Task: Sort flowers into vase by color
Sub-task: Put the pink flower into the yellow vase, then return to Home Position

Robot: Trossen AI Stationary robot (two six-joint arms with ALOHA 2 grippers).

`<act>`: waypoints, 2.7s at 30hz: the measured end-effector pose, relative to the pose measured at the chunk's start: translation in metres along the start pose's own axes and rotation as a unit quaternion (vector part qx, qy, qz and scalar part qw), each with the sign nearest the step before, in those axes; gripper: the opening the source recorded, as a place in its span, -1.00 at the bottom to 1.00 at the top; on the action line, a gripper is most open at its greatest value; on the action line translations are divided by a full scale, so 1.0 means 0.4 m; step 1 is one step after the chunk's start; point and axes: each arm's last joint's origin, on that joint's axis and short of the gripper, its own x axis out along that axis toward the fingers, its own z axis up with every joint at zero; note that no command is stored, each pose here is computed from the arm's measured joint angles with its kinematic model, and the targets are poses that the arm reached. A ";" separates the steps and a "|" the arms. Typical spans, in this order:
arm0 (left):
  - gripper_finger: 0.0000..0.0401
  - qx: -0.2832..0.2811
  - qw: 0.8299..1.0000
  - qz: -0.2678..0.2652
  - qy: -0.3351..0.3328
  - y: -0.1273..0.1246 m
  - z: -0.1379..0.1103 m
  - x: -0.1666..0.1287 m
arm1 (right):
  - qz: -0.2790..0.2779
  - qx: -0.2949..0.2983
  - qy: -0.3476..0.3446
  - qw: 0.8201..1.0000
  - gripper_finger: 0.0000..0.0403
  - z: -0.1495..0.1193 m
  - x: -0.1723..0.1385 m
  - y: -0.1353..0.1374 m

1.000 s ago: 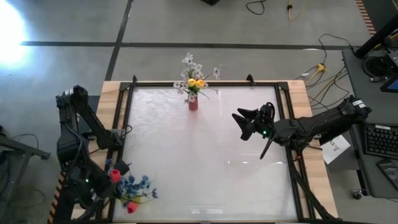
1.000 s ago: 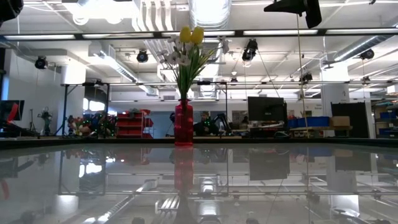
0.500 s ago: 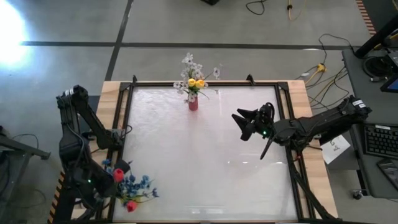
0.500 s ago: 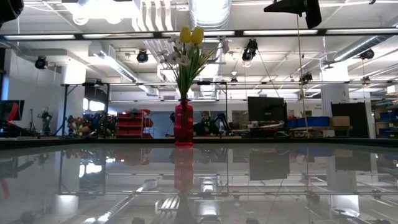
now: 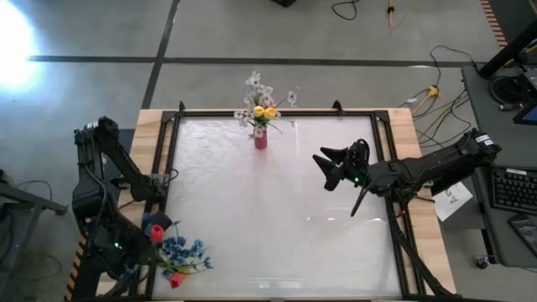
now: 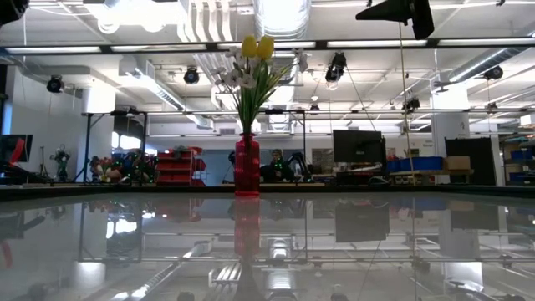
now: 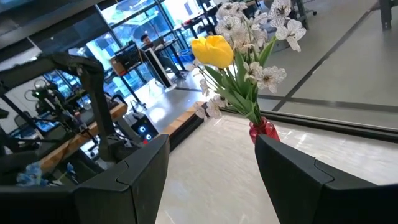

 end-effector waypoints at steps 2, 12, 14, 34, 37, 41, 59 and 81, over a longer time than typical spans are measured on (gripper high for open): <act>-0.03 0.008 1.000 0.007 0.018 -0.005 0.001 0.015 | -0.003 -0.003 0.005 1.000 0.15 -0.003 0.000 -0.002; -0.52 0.030 0.999 -0.021 0.033 -0.020 0.009 0.036 | -0.007 -0.007 0.009 1.000 0.15 -0.006 0.000 -0.005; -0.72 0.024 0.999 -0.020 0.034 -0.019 0.007 0.035 | -0.007 -0.007 0.009 1.000 0.15 -0.006 0.000 -0.005; -0.76 -0.044 0.995 0.053 -0.078 0.032 0.042 -0.169 | 0.006 -0.006 0.017 1.000 0.15 -0.006 -0.001 -0.003; -0.75 -0.067 0.983 0.098 -0.137 0.058 0.036 -0.215 | 0.006 -0.006 0.017 1.000 0.15 -0.006 -0.001 -0.003; -0.77 -0.126 0.950 0.177 -0.224 0.107 -0.003 -0.266 | 0.023 0.012 0.031 0.999 0.15 -0.008 -0.001 -0.001; -0.98 -0.232 0.863 0.243 -0.378 0.330 -0.082 -0.111 | 0.094 -0.061 0.063 0.992 -0.72 0.006 -0.026 -0.001; -1.00 -0.218 0.773 0.304 -0.513 0.372 -0.265 -0.057 | 0.279 -0.057 0.100 0.953 -0.96 0.017 -0.023 -0.100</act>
